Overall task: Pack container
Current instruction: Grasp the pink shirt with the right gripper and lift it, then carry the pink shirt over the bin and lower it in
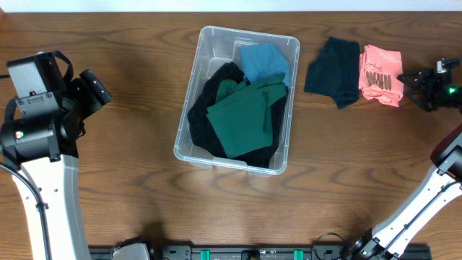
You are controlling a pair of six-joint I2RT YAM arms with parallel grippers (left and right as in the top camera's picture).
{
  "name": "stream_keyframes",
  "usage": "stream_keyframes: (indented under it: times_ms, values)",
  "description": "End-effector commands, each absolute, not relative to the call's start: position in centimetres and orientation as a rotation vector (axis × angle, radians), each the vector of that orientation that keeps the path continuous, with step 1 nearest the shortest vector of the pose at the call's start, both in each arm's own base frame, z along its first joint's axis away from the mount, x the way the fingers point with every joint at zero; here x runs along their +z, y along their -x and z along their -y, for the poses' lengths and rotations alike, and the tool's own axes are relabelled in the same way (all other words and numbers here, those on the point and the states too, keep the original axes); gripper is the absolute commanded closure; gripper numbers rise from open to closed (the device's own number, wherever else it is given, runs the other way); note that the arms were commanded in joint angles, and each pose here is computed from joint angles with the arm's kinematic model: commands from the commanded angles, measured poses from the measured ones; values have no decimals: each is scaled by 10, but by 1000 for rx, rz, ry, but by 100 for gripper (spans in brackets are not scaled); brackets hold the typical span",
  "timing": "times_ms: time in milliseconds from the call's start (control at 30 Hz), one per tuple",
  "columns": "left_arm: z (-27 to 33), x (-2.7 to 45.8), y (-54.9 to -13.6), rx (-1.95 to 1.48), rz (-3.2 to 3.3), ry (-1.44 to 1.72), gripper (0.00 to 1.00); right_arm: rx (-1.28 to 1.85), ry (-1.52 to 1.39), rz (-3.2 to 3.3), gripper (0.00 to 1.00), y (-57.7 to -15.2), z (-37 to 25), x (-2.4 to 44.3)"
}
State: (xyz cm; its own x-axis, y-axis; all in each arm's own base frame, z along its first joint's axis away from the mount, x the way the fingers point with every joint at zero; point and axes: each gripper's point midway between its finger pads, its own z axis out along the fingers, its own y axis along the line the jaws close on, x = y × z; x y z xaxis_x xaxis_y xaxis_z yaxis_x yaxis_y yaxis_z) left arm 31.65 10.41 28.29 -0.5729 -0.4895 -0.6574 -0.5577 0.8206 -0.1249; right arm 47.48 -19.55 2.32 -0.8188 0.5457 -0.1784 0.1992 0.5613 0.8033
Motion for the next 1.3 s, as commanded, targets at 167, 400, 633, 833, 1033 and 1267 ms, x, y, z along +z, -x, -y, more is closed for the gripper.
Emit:
stream_keyframes:
  times_ms: [167,400,633,833,1033,1267]
  values:
    - [-107,280,-316,151,-2303,752,2,1182,-717,-2660,13,-440,154,-82]
    - [-107,280,-316,151,-2303,752,2,1123,-611,-2708,35,-454,134,-87]
    - [-107,280,-316,151,-2303,752,2,1094,-723,-2719,89,-457,136,-83]
    - [-107,280,-316,151,-2303,752,2,1066,-653,-2626,99,-472,147,-17]
    - [-107,280,-316,151,-2303,752,2,1126,-362,-2361,99,-501,119,122]
    - [-107,280,-316,151,-2303,752,2,1194,17,-2172,99,-510,25,241]
